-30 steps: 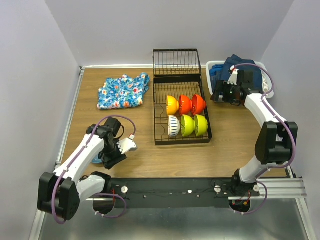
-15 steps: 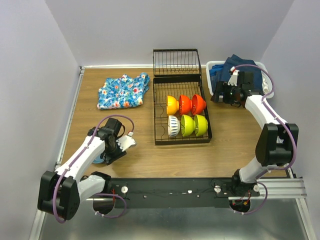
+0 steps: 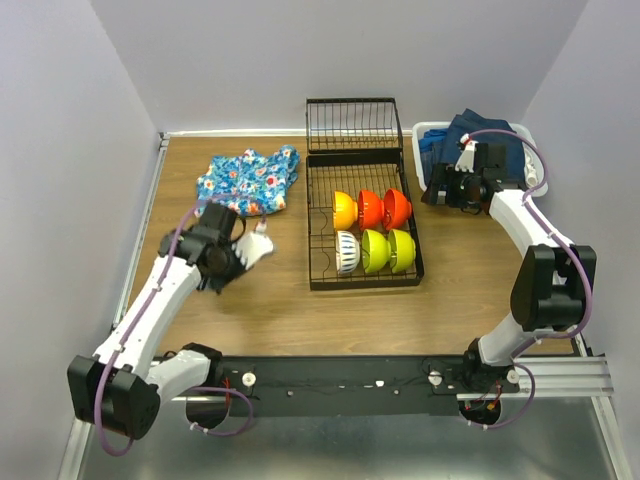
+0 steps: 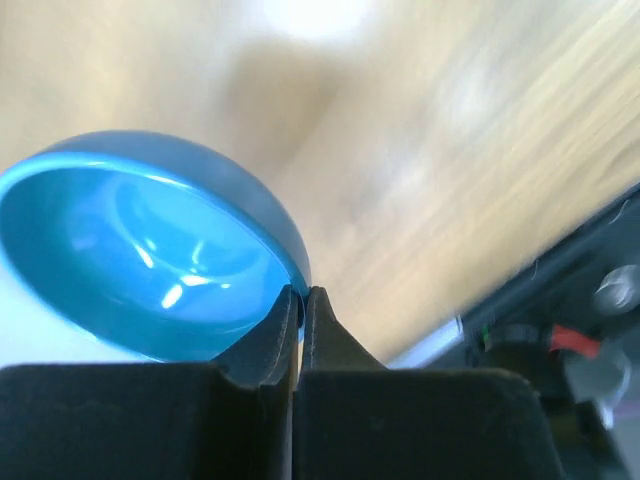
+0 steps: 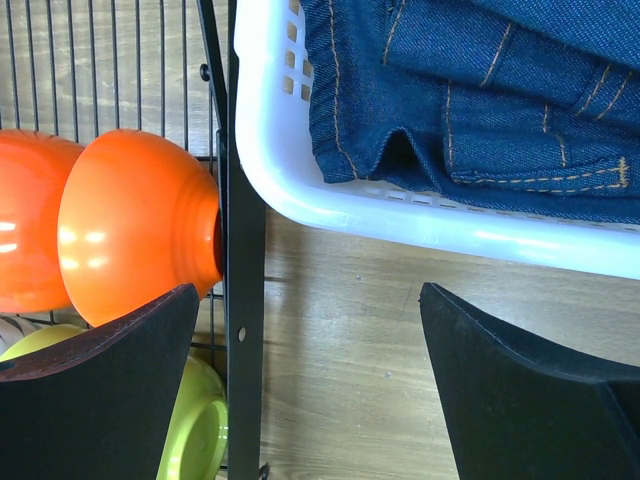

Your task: Load the bowls into the dish rack

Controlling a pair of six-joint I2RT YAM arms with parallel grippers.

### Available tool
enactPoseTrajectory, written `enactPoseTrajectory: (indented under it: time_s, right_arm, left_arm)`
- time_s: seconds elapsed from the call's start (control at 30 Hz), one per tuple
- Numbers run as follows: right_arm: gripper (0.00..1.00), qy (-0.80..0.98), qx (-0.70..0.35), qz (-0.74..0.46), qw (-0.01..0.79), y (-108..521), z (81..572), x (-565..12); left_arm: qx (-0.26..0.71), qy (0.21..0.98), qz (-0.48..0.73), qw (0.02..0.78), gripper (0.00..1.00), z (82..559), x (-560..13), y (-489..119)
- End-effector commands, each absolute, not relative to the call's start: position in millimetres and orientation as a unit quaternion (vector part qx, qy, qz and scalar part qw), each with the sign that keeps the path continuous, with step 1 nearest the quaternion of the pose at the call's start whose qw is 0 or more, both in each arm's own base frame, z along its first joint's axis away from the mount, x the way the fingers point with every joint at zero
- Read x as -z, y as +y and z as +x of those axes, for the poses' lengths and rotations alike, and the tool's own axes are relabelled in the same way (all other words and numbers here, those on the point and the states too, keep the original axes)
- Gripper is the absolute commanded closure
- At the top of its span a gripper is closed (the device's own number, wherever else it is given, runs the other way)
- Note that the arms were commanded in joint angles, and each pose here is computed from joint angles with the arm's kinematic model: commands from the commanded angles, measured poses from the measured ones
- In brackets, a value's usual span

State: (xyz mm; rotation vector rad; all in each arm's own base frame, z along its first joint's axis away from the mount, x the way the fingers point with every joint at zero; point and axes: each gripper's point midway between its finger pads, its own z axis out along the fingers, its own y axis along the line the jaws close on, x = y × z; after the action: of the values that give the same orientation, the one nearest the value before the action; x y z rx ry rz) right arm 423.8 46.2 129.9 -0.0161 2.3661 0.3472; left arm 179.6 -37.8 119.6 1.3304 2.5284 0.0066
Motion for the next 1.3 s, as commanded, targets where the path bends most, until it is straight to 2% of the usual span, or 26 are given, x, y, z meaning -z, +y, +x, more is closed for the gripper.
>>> enactPoseTrajectory:
  time_s: [0.0, 0.07, 0.1, 0.23, 0.33, 0.37, 0.47, 0.5, 0.63, 0.7, 0.73, 0.77, 0.97, 1.27]
  right_arm:
    - [0.0, 0.917, -0.144, -0.009, 0.372, 50.2, 428.9, -132.2]
    - [0.0, 0.916, -0.14, -0.01, 0.376, 48.7, 431.9, -134.6]
    - [0.0, 0.917, -0.137, -0.013, 0.375, 47.9, 432.4, -134.3]
    - [0.0, 0.918, -0.125, -0.018, 0.375, 44.3, 433.6, -134.3]
    - [0.0, 0.92, -0.12, -0.018, 0.372, 42.2, 434.8, -135.7]
    - [0.0, 0.922, -0.117, -0.017, 0.37, 41.1, 435.2, -135.7]
    - [0.0, 0.924, -0.11, -0.023, 0.364, 39.1, 436.7, -139.6]
    - [0.0, 0.925, -0.106, -0.026, 0.363, 38.0, 436.9, -139.8]
    - [0.0, 0.925, -0.096, -0.027, 0.366, 34.4, 439.9, -139.7]
    - [0.0, 0.925, -0.093, -0.029, 0.366, 33.4, 437.9, -138.6]
    - [0.0, 0.926, -0.091, -0.029, 0.366, 32.8, 436.8, -138.0]
    - [0.0, 0.927, -0.087, -0.028, 0.363, 31.4, 434.4, -136.0]
    - [0.0, 0.93, -0.084, -0.026, 0.357, 30.1, 422.7, -133.9]
    - [0.0, 0.93, -0.086, -0.026, 0.357, 30.7, 425.9, -135.5]
  left_arm:
    - [0.184, 0.802, 0.479, 0.305, 1.0, 214.9, -211.4, -131.1]
    - [0.258, 0.772, 0.468, 0.345, 1.0, 228.2, -232.6, -164.4]
    - [0.329, 0.738, 0.473, 0.351, 1.0, 219.4, -244.8, -186.2]
    - [0.462, 0.702, 0.422, 0.34, 1.0, 228.6, -252.1, -224.8]
    - [0.521, 0.678, 0.395, 0.335, 1.0, 241.6, -246.5, -236.7]
    - [0.526, 0.662, 0.398, 0.355, 1.0, 251.5, -251.8, -239.3]
    - [0.574, 0.648, 0.375, 0.333, 1.0, 257.2, -245.9, -244.5]
    - [0.594, 0.659, 0.349, 0.304, 1.0, 255.2, -244.3, -245.9]
    - [0.625, 0.67, 0.306, 0.257, 1.0, 262.4, -226.7, -250.0]
    - [0.633, 0.658, 0.306, 0.27, 1.0, 263.2, -222.9, -251.3]
    - [0.648, 0.669, 0.271, 0.242, 1.0, 261.2, -221.9, -251.9]
    - [0.649, 0.649, 0.289, 0.272, 1.0, 264.2, -228.8, -253.2]
    - [0.699, 0.641, 0.215, 0.233, 1.0, 256.0, -214.9, -251.4]
    - [0.676, 0.694, 0.152, 0.198, 1.0, 271.2, -170.8, -251.5]
